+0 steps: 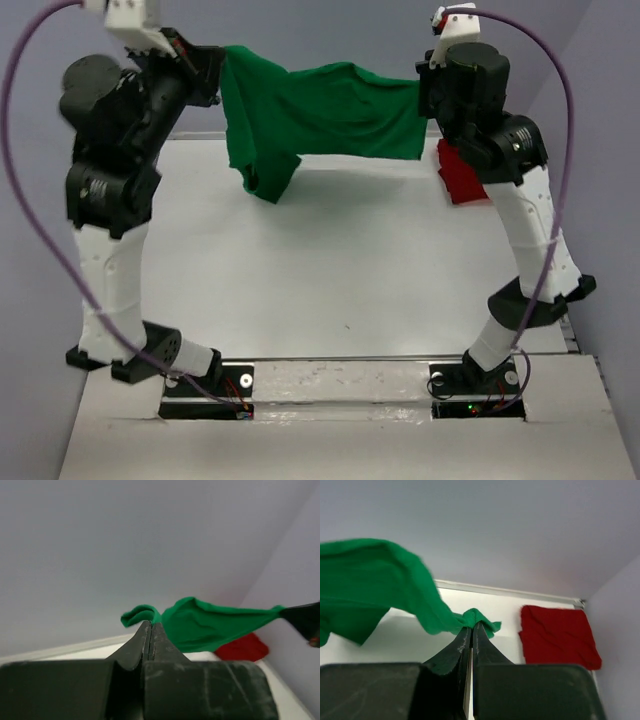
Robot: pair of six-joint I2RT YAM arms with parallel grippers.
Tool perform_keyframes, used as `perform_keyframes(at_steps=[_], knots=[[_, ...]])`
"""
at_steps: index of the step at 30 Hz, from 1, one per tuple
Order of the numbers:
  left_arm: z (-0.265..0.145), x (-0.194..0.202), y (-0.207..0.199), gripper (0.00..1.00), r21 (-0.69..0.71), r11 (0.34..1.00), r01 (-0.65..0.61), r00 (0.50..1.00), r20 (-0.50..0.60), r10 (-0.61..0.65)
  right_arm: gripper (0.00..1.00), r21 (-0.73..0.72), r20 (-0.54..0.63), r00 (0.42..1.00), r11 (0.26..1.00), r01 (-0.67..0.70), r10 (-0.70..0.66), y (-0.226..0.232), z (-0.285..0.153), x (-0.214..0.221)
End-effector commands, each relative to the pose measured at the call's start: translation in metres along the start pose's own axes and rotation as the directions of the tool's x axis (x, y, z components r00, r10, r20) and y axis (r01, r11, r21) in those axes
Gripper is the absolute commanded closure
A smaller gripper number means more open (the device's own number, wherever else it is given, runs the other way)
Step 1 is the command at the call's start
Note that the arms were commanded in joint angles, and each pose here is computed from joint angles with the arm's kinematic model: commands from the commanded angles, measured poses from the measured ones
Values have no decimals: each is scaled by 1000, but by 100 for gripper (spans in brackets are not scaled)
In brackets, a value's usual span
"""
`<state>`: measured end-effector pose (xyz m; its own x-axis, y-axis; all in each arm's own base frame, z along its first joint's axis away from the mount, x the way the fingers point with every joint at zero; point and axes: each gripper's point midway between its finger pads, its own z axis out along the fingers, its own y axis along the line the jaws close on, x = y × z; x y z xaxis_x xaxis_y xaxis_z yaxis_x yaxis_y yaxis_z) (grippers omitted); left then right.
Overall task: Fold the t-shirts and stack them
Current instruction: Flatten the tshirt out
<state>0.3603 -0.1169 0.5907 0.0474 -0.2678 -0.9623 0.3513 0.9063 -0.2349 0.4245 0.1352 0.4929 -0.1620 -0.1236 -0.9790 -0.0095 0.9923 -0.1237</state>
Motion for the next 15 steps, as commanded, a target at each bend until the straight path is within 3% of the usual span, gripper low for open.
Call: perform_keyframes(at_steps=[1,5,7,8,14,15], knots=[[-88,-60,-36,100,59,998,-14,984,180,3,100,66,137,990,997,-27,17,-3,-81,-42],[-144,-76,-35,100,43,999,-18,972,236,8,100,152,202,979,986,-73,42,-21,-142,-59],[-173,-84,-33,100,24,999,-30,966,259,23,100,123,242,969,989,-82,50,-22,-168,-61],[-179,-84,-33,100,23,999,-37,966,259,30,100,150,228,974,988,-35,0,-29,-180,-50],[-192,-59,-21,100,-17,1000,-16,977,212,20,100,260,245,969,961,-93,27,-50,-209,-36],[-192,-59,-20,100,-20,1000,-16,977,212,20,100,294,202,976,956,24,-86,-56,-211,-34]])
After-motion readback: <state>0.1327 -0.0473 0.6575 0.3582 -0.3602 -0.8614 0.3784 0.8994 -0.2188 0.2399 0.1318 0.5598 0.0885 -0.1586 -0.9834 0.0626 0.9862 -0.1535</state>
